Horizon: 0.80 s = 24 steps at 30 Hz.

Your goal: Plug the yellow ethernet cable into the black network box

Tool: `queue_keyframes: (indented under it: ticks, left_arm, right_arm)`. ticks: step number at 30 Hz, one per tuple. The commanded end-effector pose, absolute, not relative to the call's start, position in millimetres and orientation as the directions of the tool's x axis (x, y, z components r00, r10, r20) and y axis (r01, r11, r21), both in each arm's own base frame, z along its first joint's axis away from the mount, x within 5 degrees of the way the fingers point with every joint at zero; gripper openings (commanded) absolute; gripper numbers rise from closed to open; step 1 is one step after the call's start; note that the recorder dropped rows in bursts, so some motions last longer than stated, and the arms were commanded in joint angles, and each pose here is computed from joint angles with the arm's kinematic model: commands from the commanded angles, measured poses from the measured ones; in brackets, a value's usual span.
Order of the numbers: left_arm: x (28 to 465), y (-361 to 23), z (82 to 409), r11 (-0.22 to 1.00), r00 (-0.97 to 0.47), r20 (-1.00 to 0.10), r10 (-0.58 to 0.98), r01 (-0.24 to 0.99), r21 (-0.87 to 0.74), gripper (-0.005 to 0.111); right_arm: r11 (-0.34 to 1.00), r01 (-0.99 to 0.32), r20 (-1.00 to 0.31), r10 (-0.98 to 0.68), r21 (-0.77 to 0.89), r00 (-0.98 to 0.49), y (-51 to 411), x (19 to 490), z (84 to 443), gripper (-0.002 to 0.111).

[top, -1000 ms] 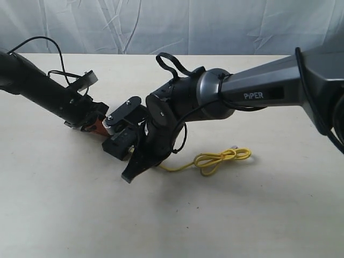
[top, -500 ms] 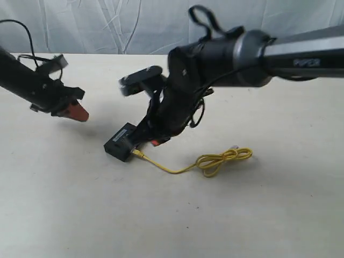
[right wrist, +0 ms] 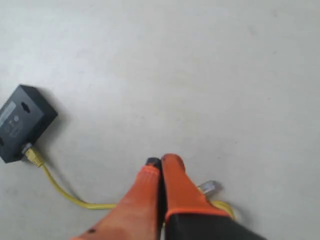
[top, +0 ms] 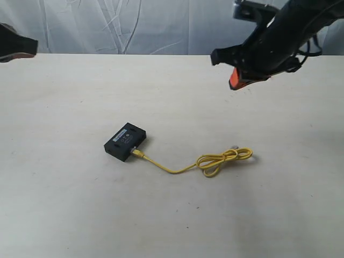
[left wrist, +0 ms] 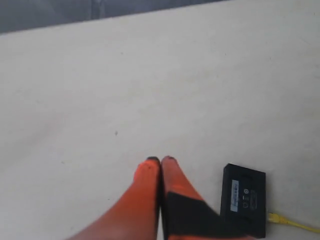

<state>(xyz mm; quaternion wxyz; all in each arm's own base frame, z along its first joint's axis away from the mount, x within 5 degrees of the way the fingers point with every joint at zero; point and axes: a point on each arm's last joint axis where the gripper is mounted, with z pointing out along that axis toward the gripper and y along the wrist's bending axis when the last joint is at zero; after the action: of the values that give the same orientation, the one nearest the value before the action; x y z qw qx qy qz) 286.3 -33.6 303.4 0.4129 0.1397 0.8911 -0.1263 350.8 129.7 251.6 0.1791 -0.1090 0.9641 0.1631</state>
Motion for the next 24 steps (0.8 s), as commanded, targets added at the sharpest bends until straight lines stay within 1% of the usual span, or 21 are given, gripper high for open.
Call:
queue_keyframes:
  ticks: [1, 7, 11, 13, 17, 24]
  left_arm:
    - [229, -28, 322, 0.947, -0.485, -0.859, 0.162, 0.322, -0.003, 0.0]
    - [162, -22, 329, 0.961, -0.306, -0.938, 0.162, 0.264, 0.08, 0.0]
    - [128, -21, 324, 0.962, -0.229, -0.96, 0.16, 0.254, 0.1, 0.0]
    - [115, -21, 321, 0.961, -0.201, -0.966, 0.163, 0.255, 0.109, 0.0]
    - [98, -22, 322, 0.956, -0.158, -0.973, 0.171, 0.266, 0.125, 0.0]
    - [89, -22, 326, 0.956, -0.113, -0.979, 0.17, 0.259, 0.136, 0.0]
  right_arm:
    - [0.94, -0.232, -0.5, -0.079, 0.252, -0.862, 105, 335, 282, 0.0]
    - [0.955, -0.234, -0.701, -0.039, 0.185, -0.712, 88, 300, 305, 0.0]
    - [0.959, -0.222, -0.787, 0.002, 0.177, -0.617, 80, 280, 306, 0.0]
    - [0.961, -0.216, -0.806, 0.013, 0.174, -0.592, 77, 275, 304, 0.0]
    - [0.96, -0.216, -0.802, 0.017, 0.181, -0.597, 77, 270, 302, 0.0]
    - [0.958, -0.218, -0.814, 0.024, 0.184, -0.58, 79, 271, 303, 0.0]
